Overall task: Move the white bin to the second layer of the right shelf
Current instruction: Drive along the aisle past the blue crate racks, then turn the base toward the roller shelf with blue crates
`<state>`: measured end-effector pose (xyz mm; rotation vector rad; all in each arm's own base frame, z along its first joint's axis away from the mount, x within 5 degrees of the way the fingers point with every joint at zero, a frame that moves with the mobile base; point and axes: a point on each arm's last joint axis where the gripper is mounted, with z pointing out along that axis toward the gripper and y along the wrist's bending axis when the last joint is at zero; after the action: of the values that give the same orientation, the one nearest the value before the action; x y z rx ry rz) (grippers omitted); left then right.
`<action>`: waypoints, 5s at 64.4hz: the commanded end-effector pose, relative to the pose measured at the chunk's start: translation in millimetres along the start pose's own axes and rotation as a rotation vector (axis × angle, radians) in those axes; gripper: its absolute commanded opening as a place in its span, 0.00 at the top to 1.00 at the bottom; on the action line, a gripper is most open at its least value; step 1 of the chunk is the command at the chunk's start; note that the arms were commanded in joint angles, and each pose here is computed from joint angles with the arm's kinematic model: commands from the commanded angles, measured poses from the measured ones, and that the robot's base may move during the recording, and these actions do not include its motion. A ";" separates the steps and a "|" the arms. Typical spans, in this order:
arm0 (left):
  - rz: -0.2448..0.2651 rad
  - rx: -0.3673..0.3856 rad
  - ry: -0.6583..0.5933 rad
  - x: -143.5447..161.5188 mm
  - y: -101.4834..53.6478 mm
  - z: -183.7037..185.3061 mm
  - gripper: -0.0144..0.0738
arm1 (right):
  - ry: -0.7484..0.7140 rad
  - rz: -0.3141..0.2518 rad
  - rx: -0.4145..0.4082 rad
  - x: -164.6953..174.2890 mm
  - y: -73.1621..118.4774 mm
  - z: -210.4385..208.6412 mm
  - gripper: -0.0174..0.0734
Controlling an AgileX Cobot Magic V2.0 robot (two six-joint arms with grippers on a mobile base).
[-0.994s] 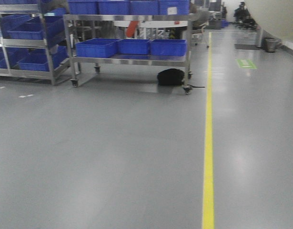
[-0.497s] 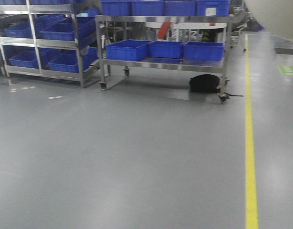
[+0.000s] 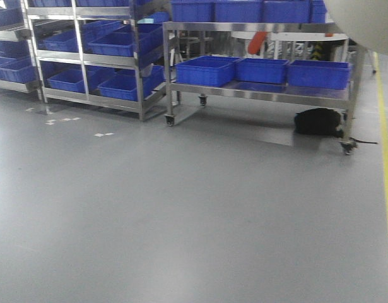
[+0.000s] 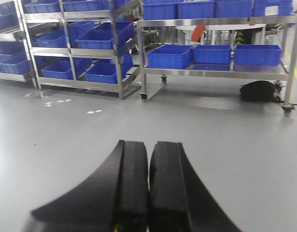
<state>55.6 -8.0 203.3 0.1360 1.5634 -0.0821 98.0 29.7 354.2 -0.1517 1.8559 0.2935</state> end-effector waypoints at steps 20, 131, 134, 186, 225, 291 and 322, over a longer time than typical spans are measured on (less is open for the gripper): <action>-0.009 -0.005 -0.062 4.0 0.2 0.3 0.74 | -0.136 -0.004 -0.013 -18.9 2.0 -4.8 0.75; -0.009 -0.005 -0.062 4.0 0.2 0.3 0.74 | -0.136 -0.004 -0.013 -18.9 2.0 -4.8 0.75; -0.009 -0.005 -0.062 4.0 0.2 0.3 0.74 | -0.136 -0.004 -0.013 -18.9 2.0 -4.8 0.75; -0.009 -0.005 -0.062 4.0 0.2 0.3 0.74 | -0.136 -0.004 -0.013 -18.9 2.0 -4.8 0.75; -0.009 -0.005 -0.062 4.0 0.2 0.3 0.74 | -0.136 -0.004 -0.013 -18.9 2.0 -4.8 0.75; -0.009 -0.005 -0.062 4.0 0.2 0.3 0.74 | -0.136 -0.004 -0.013 -18.9 2.0 -4.8 0.75; -0.008 -0.017 -0.062 4.0 0.9 0.3 0.74 | -0.136 -0.004 -0.013 -18.9 2.0 -4.8 0.75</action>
<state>55.7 -7.5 203.3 0.1294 1.5638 -0.0755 98.0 29.7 354.2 -0.1517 1.8559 0.2935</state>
